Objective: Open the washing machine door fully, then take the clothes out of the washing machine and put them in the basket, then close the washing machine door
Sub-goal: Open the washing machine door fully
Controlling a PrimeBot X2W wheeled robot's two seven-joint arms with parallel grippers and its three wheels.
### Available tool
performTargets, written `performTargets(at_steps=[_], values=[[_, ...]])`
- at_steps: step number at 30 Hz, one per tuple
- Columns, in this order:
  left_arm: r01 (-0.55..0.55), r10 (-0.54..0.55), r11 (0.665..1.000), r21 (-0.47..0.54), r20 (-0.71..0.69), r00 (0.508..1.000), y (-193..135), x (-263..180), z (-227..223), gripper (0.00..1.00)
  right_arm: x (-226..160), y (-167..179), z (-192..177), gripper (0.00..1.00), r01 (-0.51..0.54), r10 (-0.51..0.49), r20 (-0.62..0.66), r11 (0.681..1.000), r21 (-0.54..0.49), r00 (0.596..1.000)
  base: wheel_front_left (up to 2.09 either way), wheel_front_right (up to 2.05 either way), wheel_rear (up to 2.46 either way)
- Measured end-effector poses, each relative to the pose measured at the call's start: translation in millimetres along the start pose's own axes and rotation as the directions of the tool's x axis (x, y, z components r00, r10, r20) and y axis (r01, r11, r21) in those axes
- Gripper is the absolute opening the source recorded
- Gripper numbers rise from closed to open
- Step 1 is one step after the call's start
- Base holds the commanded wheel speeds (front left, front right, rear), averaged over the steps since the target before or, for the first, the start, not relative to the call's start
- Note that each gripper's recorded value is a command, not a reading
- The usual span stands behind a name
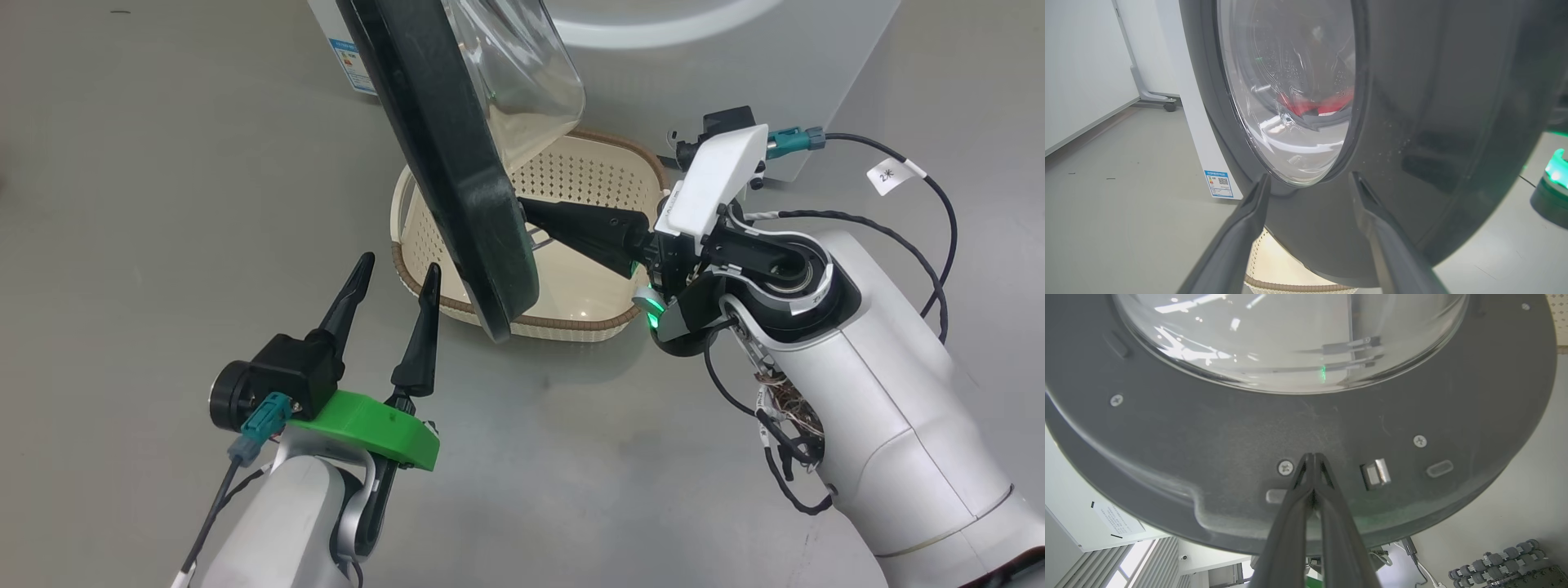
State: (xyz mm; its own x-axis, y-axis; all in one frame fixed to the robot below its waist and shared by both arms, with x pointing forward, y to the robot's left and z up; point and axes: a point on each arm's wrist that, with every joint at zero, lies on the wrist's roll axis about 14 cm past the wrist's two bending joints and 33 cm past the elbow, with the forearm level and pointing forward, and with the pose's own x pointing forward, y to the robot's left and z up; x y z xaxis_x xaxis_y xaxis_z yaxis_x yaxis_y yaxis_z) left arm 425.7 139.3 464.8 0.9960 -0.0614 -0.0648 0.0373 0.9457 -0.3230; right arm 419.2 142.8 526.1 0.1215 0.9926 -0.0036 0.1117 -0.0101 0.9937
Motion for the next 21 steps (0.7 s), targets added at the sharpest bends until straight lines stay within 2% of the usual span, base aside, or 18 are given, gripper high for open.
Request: performTargets(at_steps=[14, 18, 21], values=[[-0.01, 0.01, 1.0, 0.0, 0.011, 1.0, 3, -1, 4, 1.0, -2, -2, 6, 0.0, 0.013, -0.013, 0.066, 1.0, -0.007, 0.998, 0.0, 0.0, 0.0], [-0.017, 0.017, 1.0, -0.001, 0.027, 0.999, 4, -2, 10, 1.0, -12, -4, 14, 0.0, 0.06, -0.048, 0.121, 0.993, -0.101, 0.992, 0.0, 0.0, 0.0], [-0.022, 0.022, 1.0, -0.003, 0.038, 0.999, 5, -4, 14, 1.0, -27, -8, 26, 0.0, 0.12, -0.08, 0.188, 0.97, -0.213, 0.979, 0.0, 0.0, 0.0]])
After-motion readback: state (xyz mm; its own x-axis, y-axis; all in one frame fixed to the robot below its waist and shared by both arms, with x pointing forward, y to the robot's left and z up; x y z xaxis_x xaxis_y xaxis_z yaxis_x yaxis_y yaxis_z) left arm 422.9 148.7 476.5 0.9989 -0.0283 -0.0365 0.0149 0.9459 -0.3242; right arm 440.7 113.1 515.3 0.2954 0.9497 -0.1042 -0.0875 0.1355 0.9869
